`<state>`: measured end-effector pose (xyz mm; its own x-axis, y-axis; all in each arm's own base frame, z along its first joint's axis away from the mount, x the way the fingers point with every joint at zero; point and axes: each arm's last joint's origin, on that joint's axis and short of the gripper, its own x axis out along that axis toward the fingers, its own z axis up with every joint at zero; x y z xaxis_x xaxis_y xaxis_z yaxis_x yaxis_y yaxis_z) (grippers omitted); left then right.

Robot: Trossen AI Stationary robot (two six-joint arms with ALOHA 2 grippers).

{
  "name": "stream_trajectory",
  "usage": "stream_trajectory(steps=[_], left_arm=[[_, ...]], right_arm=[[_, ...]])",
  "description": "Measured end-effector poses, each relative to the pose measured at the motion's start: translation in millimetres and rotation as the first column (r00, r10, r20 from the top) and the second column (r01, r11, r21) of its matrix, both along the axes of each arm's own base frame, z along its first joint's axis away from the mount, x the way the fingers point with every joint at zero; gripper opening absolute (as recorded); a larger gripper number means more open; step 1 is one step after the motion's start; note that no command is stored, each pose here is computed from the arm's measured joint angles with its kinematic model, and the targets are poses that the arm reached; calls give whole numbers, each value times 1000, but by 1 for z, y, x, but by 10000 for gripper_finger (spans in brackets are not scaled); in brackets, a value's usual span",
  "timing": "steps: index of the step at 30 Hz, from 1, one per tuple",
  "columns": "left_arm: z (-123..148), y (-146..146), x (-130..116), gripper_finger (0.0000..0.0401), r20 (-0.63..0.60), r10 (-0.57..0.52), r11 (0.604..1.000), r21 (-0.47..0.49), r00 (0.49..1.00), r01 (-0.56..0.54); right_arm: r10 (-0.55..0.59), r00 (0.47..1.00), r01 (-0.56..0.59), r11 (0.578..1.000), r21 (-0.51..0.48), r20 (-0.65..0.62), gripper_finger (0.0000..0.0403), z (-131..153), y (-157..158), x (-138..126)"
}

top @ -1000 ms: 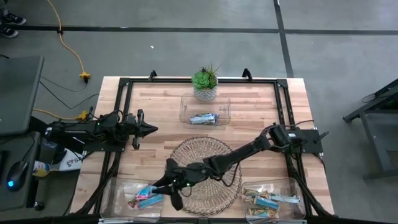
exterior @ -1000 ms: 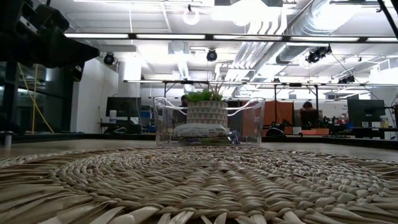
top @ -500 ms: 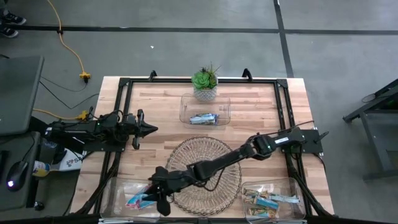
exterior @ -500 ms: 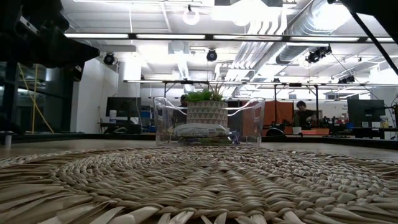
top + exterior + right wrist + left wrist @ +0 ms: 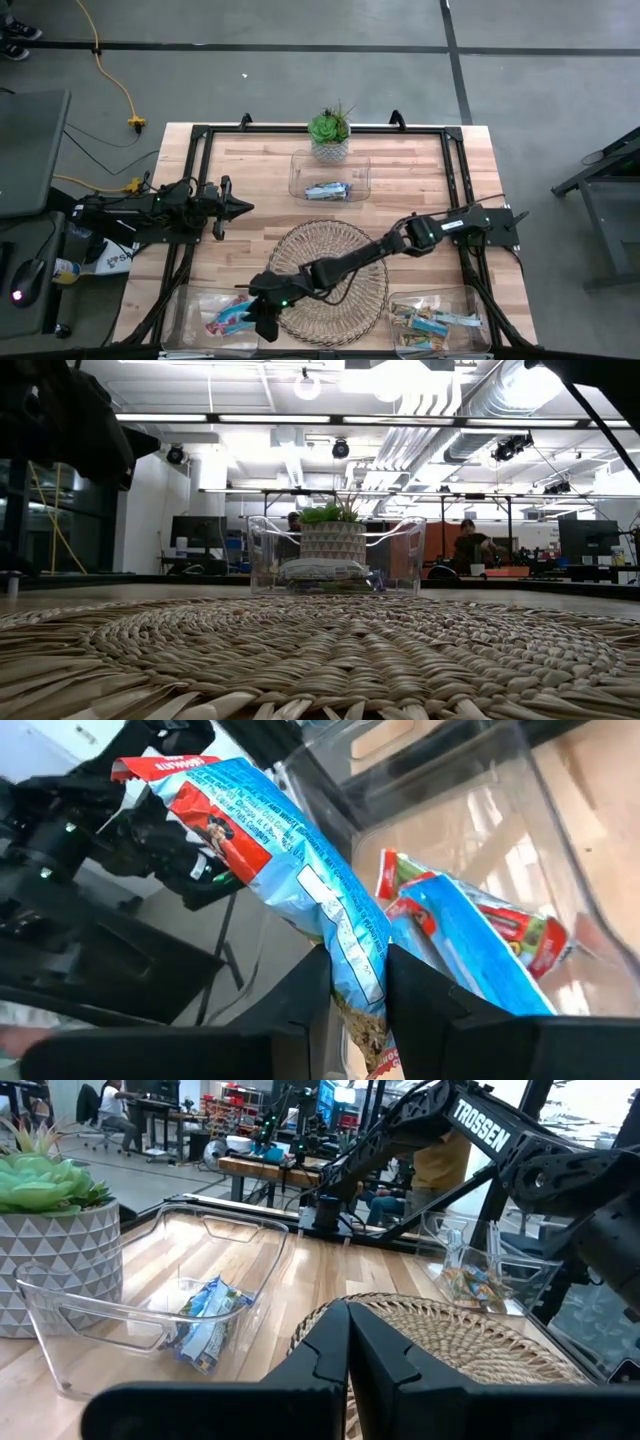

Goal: Pick and place Granola Bars by type
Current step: Put the red granola bar into the bottom left transparent bin, then return to Home Position

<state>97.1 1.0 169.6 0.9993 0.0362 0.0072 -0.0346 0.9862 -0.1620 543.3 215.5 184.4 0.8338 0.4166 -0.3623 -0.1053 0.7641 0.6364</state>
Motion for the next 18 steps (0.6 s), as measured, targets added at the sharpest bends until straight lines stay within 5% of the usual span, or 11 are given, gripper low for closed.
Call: stream_trajectory(steps=[8, 18], left_arm=[[0, 0, 0, 1, 0, 0, 1000, 0, 1000, 0], [0, 0, 0, 1, 0, 0, 1000, 0, 1000, 0]], right_arm=[[10, 1000, -10, 999, -31, 11, 83, 0, -1, 0], [21, 998, -18, 999, -49, 54, 166, 2, -3, 2]])
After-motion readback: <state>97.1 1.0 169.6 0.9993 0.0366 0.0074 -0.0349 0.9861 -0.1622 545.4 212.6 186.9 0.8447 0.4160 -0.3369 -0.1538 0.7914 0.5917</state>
